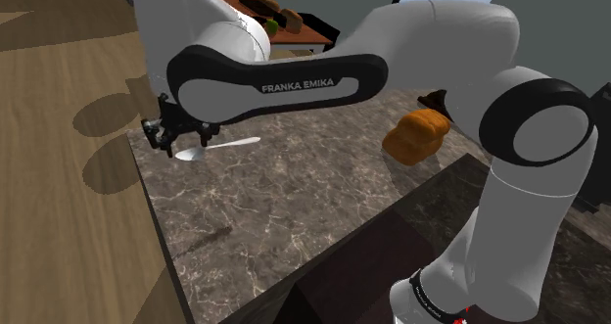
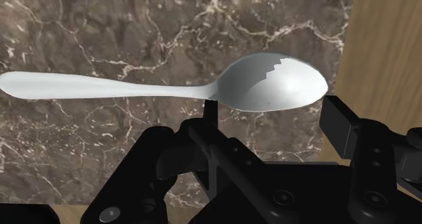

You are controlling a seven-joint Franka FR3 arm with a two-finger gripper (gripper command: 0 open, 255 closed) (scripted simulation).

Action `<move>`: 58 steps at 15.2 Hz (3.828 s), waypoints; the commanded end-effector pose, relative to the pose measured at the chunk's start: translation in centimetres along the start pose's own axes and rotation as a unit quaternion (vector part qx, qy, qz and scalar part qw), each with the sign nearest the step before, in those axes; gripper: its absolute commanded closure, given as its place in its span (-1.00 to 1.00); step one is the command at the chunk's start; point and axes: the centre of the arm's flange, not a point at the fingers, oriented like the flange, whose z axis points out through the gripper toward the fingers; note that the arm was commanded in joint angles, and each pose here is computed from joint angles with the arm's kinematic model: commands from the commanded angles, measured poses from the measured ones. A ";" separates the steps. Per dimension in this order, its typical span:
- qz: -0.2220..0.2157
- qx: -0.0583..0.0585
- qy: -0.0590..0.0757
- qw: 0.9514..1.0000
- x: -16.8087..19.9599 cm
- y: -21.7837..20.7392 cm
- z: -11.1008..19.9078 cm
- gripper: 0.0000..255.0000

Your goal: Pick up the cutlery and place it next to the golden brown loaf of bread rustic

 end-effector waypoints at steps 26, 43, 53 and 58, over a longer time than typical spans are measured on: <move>0.000 0.000 0.000 1.000 1.9 7.0 -11.1 1.00; 0.000 0.000 0.000 1.000 2.3 29.4 -10.2 1.00; 0.000 0.000 0.000 1.000 2.5 42.6 -9.7 1.00; 0.000 0.000 0.000 1.000 2.6 49.2 -9.5 1.00</move>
